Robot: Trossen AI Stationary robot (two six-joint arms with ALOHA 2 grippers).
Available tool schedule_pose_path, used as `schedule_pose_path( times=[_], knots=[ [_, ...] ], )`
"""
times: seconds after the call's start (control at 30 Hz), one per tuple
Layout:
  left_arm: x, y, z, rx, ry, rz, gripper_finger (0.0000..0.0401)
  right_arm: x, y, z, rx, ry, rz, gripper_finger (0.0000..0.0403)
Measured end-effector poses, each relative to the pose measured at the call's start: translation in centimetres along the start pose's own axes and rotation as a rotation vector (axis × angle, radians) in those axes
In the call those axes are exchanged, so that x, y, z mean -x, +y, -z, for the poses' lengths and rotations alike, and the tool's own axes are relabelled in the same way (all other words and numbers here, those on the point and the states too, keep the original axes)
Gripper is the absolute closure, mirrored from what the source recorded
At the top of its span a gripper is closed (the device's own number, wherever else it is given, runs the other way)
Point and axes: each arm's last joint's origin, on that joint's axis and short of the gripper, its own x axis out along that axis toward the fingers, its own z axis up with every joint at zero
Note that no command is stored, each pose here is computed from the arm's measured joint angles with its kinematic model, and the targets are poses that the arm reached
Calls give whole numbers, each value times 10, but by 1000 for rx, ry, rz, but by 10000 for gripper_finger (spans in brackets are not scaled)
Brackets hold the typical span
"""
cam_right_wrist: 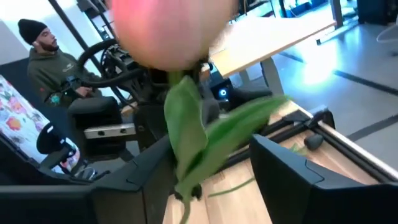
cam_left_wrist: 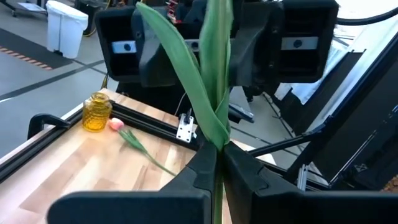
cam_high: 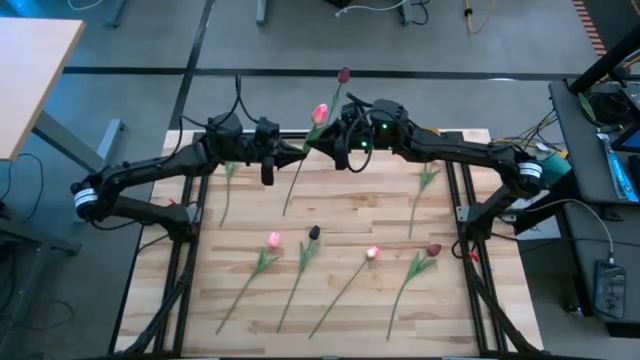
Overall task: Sort flowers into vase by color
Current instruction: Put the top left pink tulip into the yellow crystal vase
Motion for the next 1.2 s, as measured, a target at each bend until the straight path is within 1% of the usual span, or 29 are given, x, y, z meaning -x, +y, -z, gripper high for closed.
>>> schedule_pose_path(
  times=[0.07,0.13,0.33,0.37,0.53,0.63,0.8,0.9,0.97,1.07,1.2],
  knots=[
    [0,0,0,0,0,0,401,-1,1,-1,14,-2,-4,226],
    [0,0,0,0,-1,1,401,-1,3,-3,24,-8,-11,253],
    [0,0,0,2,-1,-1,399,0,6,-5,84,-16,-14,369],
    [0,0,0,6,-1,-1,395,0,6,-5,92,-17,-16,380],
    [0,0,0,25,-2,-3,363,6,8,-9,138,-19,-10,384],
    [0,1,2,42,11,-23,336,18,10,-18,179,-24,38,385],
    [0,3,5,56,28,-62,289,54,15,-33,258,1,184,385],
    [0,3,5,45,28,-67,265,83,21,-41,312,29,315,386],
    [0,3,5,38,29,-67,254,106,25,-45,352,54,441,386],
    [0,3,6,36,31,-69,247,136,31,-47,398,83,654,386],
    [0,4,6,35,28,-93,246,170,35,-45,437,67,934,386]
  ],
)
